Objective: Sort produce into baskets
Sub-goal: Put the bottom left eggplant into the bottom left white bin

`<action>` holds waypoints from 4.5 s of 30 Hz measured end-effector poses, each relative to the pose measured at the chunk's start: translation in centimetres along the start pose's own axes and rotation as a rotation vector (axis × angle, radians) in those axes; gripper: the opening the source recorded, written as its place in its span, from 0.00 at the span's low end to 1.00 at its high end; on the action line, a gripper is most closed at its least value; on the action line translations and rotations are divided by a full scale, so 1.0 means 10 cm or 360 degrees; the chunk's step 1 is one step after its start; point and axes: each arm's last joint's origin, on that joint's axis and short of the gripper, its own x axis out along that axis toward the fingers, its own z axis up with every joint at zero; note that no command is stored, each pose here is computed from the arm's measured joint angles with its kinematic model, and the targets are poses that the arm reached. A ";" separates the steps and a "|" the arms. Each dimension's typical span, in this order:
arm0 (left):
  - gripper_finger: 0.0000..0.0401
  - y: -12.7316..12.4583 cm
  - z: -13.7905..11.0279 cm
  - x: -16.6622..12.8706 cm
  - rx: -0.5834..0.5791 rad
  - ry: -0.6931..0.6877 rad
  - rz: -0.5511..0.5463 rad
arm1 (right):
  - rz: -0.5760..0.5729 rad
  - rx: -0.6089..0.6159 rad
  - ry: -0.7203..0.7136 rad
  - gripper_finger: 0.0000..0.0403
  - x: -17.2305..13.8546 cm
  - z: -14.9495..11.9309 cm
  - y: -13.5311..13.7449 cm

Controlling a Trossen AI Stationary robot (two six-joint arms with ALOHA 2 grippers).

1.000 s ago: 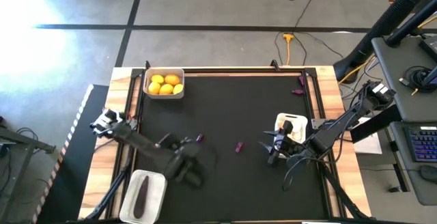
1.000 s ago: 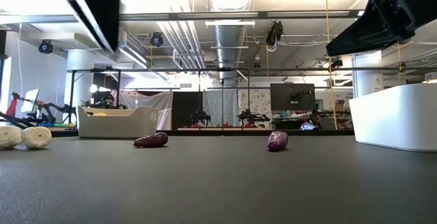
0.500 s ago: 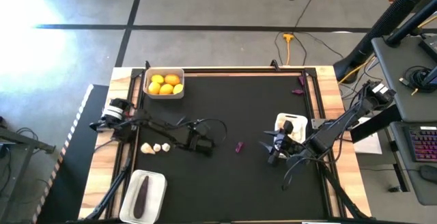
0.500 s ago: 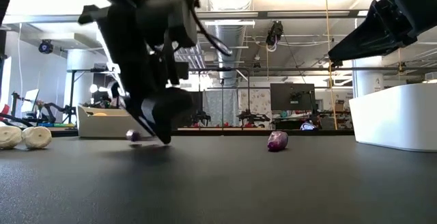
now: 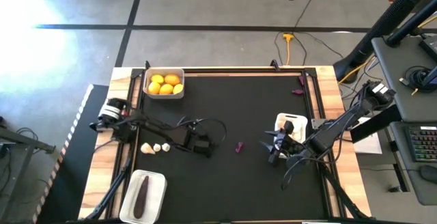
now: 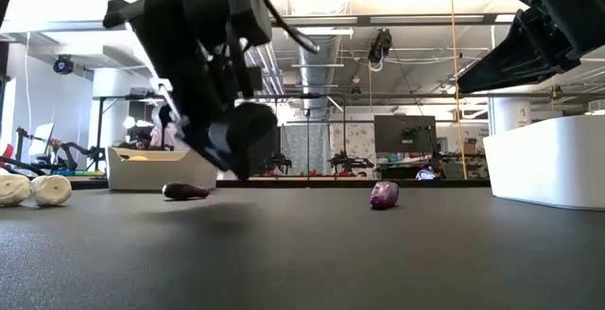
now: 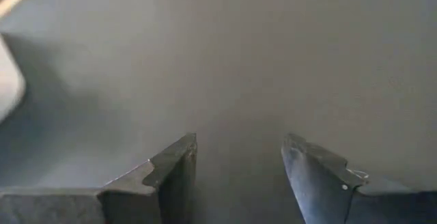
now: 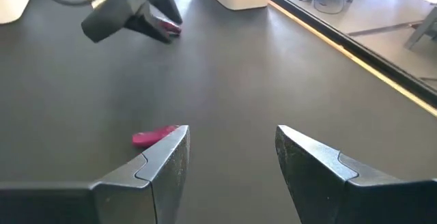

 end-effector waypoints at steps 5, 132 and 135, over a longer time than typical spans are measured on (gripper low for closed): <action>0.50 0.15 0.05 -0.15 0.0054 0.0028 0.0058 | 0.0000 0.0012 0.0001 0.52 0.00 0.00 0.00; 0.03 1.07 0.08 0.26 -0.0451 0.0219 0.0115 | 0.0066 -0.0009 0.0058 0.52 0.00 -0.02 0.01; 0.02 0.76 0.12 -0.12 -0.0354 0.0163 -0.0079 | 0.0085 -0.0012 0.0081 0.52 0.00 -0.05 0.00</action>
